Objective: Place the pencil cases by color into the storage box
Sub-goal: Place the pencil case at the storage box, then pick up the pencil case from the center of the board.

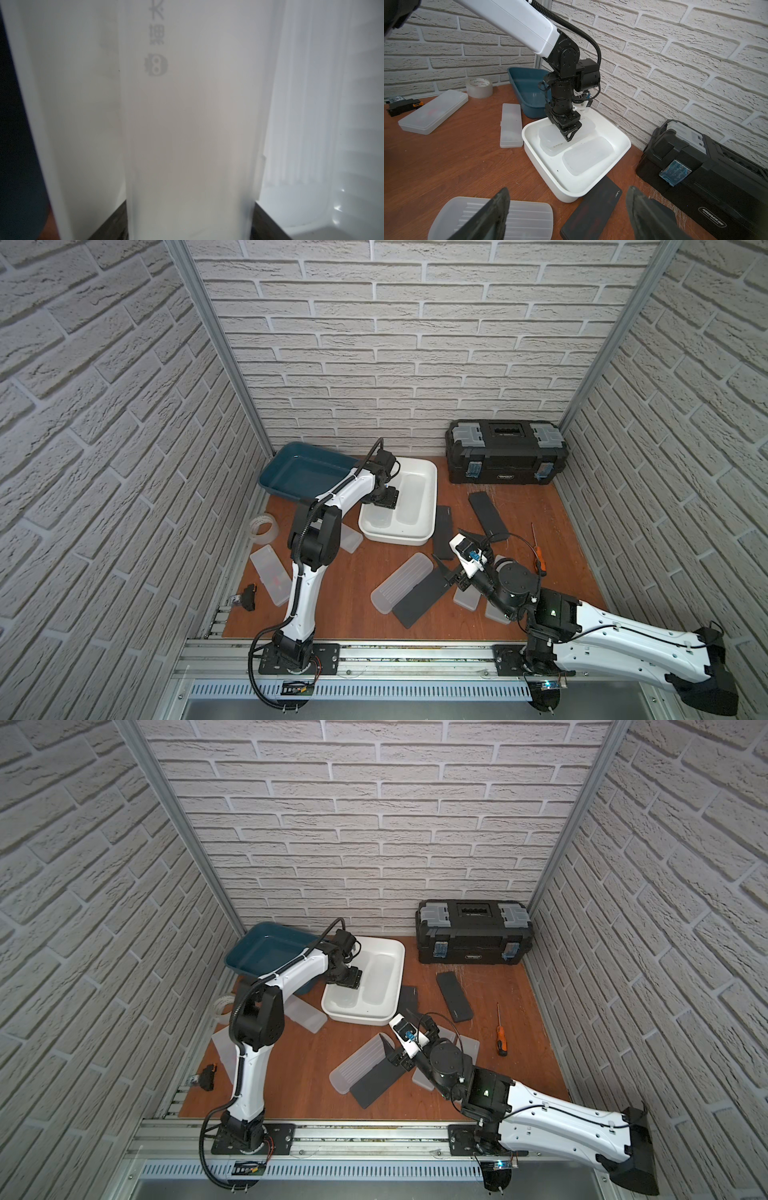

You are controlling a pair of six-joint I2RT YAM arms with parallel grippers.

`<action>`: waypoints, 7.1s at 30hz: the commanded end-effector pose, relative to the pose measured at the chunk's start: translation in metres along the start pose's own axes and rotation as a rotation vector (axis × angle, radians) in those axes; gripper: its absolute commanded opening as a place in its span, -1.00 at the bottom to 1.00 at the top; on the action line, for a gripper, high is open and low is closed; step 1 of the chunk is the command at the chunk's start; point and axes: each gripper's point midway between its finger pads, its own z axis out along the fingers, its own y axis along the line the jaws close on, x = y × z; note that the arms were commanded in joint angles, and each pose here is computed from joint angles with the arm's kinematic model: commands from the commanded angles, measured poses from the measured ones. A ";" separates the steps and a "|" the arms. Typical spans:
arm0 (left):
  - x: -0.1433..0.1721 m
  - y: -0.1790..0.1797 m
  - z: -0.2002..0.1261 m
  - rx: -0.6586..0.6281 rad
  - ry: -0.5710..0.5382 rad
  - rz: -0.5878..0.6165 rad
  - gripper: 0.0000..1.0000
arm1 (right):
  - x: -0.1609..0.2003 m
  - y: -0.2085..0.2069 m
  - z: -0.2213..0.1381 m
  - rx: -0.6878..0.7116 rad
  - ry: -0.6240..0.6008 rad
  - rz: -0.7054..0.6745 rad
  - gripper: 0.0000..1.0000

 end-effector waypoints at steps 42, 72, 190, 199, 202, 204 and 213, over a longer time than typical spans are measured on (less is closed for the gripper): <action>-0.052 -0.019 -0.085 -0.103 -0.217 0.070 0.96 | 0.009 0.004 -0.001 0.010 -0.045 0.041 0.82; 0.039 0.015 -0.219 0.140 -0.457 -0.073 0.97 | 0.036 -0.067 0.083 0.152 0.517 0.571 0.84; 0.183 -0.164 -0.145 0.577 -0.507 0.665 0.96 | 0.287 -0.067 0.000 0.545 1.280 1.020 0.75; 0.183 -0.163 -0.146 0.576 -0.508 0.665 0.96 | 0.293 -0.071 -0.001 0.569 1.276 1.066 0.70; 0.183 -0.164 -0.146 0.576 -0.508 0.668 0.96 | 0.295 -0.070 0.002 0.567 1.277 1.071 0.62; 0.183 -0.164 -0.146 0.576 -0.509 0.669 0.96 | 0.295 -0.070 0.004 0.564 1.280 1.074 0.51; 0.181 -0.161 -0.143 0.555 -0.517 0.658 0.96 | 0.272 -0.086 0.010 0.579 1.242 1.027 0.26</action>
